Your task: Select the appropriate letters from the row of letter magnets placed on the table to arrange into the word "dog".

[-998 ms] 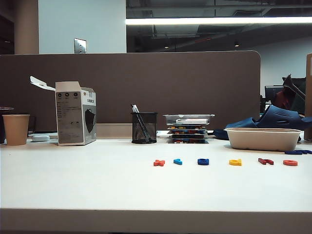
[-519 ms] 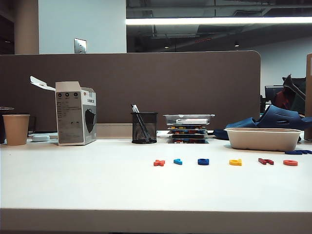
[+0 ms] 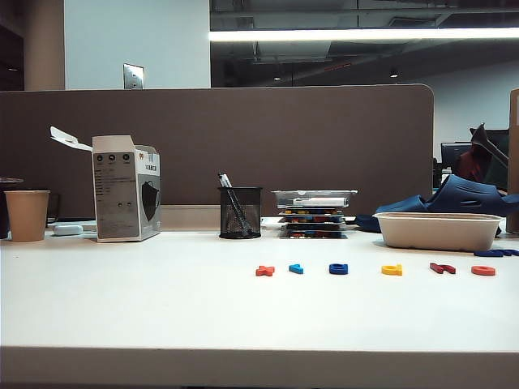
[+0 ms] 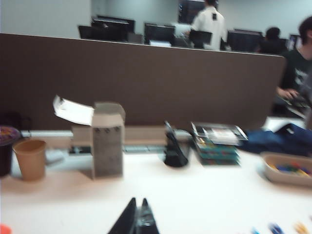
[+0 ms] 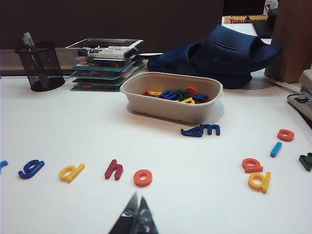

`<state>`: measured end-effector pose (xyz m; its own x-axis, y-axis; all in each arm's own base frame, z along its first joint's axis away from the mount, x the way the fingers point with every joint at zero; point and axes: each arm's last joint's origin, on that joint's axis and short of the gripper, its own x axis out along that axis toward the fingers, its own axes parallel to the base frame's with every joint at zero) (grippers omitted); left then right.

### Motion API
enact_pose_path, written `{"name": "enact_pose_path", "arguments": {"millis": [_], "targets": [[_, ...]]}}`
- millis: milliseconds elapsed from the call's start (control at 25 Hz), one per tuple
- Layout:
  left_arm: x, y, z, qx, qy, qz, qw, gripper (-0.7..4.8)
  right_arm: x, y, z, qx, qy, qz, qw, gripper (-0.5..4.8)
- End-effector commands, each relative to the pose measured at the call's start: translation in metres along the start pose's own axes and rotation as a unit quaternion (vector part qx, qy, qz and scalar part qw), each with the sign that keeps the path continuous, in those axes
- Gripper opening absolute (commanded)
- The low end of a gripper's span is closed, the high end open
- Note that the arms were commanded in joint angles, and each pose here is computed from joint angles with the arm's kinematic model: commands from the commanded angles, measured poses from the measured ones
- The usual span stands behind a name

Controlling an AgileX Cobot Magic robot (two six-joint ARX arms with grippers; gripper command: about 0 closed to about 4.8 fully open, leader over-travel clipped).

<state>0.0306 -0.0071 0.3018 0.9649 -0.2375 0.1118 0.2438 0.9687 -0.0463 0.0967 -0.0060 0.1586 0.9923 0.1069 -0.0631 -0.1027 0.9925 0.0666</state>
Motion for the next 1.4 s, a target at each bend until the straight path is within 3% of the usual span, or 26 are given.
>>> {"name": "enact_pose_path", "arguments": {"millis": [40, 160, 240, 359, 399, 519, 559, 599, 679, 719, 839, 998, 1118, 1318, 1398], "targets": [[-0.010, -0.006, 0.026, -0.015, 0.065, -0.043, 0.997, -0.06, 0.000, 0.000, 0.000, -0.004, -0.009, 0.002, 1.000, -0.08], [-0.014, -0.010, 0.066, -0.042, 0.103, -0.058, 0.992, -0.06, 0.000, 0.000, 0.000, -0.004, -0.010, 0.002, 1.000, -0.08], [-0.010, -0.013, 0.097, -0.084, 0.132, -0.063, 0.986, -0.06, 0.000, 0.000, 0.000, -0.004, -0.009, 0.002, 1.000, -0.08], [-0.003, -0.016, 0.139, -0.165, 0.174, -0.094, 0.966, -0.06, 0.000, 0.000, 0.001, -0.001, -0.010, 0.003, 1.000, -0.08], [0.001, -0.016, 0.144, -0.176, 0.191, -0.102, 0.960, -0.06, 0.000, 0.000, 0.001, -0.001, -0.010, 0.003, 1.000, -0.08], [0.025, -0.018, 0.156, -0.218, 0.281, -0.116, 0.927, -0.06, 0.000, 0.000, 0.001, -0.002, -0.010, 0.002, 1.000, -0.08], [0.031, -0.019, 0.156, -0.226, 0.292, -0.122, 0.921, -0.06, 0.000, 0.000, 0.001, -0.002, -0.010, 0.002, 1.000, -0.08], [0.041, -0.021, 0.154, -0.253, 0.315, -0.138, 0.904, -0.06, 0.000, 0.000, 0.001, -0.002, -0.010, 0.002, 1.000, -0.08], [0.055, -0.025, 0.150, -0.275, 0.350, -0.148, 0.883, -0.05, 0.000, 0.000, 0.001, -0.002, -0.010, 0.000, 1.000, -0.08], [0.060, -0.028, 0.149, -0.274, 0.359, -0.149, 0.880, -0.05, 0.000, 0.000, 0.001, -0.002, -0.010, 0.000, 1.000, -0.08], [0.079, -0.039, 0.145, -0.267, 0.378, -0.147, 0.874, -0.05, 0.000, 0.000, 0.001, -0.002, -0.010, 0.000, 1.000, -0.08], [0.103, -0.067, 0.135, -0.240, 0.405, -0.145, 0.870, -0.05, 0.000, 0.000, 0.001, -0.002, -0.010, 0.000, 1.000, -0.08], [0.118, -0.102, 0.124, -0.228, 0.422, -0.140, 0.866, -0.05, 0.000, 0.000, 0.001, -0.002, -0.010, 0.000, 1.000, -0.08], [0.125, -0.147, 0.116, -0.218, 0.403, -0.139, 0.878, -0.05, 0.000, -0.001, 0.001, -0.001, -0.011, -0.013, 1.000, -0.08], [0.126, -0.162, 0.112, -0.199, 0.392, -0.131, 0.888, -0.05, 0.000, -0.001, 0.001, -0.001, -0.011, -0.022, 1.000, -0.08]]}}
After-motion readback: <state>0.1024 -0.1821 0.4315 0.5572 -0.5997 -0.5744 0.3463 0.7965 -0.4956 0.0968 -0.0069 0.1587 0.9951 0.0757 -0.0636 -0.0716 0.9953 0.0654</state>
